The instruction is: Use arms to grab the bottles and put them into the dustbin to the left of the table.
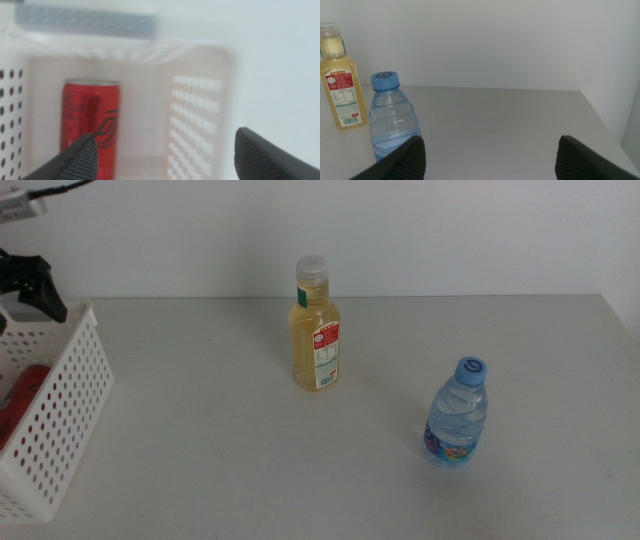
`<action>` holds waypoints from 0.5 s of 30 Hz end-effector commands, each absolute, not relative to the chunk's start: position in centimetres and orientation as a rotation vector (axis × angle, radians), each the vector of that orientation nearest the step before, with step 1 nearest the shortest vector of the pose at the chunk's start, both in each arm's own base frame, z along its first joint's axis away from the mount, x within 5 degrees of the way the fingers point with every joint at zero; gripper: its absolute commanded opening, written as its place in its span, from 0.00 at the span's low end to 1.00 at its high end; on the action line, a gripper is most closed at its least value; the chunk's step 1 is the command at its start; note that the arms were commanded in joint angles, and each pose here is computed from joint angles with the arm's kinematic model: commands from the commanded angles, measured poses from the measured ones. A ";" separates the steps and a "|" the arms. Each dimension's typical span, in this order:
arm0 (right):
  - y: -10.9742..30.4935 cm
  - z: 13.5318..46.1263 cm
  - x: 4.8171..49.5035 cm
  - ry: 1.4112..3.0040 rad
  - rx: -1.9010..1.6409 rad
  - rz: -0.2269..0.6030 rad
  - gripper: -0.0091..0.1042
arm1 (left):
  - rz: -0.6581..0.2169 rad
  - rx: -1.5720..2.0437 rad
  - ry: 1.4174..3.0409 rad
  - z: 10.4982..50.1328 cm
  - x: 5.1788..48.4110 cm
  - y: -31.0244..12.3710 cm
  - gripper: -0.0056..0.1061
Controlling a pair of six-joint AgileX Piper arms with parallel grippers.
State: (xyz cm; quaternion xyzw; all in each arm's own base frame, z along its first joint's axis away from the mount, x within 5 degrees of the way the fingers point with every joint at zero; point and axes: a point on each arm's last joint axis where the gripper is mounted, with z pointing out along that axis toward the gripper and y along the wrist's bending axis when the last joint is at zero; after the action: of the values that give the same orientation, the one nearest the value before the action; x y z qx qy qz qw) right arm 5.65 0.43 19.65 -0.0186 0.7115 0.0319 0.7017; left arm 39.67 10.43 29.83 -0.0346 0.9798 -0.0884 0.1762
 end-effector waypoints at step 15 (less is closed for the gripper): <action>0.3 20.8 5.4 1.478 -0.041 0.054 0.67 | -0.107 0.369 2.173 44.2 27.1 -3.2 0.89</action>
State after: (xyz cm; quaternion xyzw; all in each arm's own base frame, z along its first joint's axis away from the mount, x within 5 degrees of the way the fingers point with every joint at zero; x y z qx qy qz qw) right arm 5.65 0.43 19.65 -0.0186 0.7115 0.0319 0.7017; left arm 28.94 -2.38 42.00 0.1456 0.9190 -0.0472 0.3633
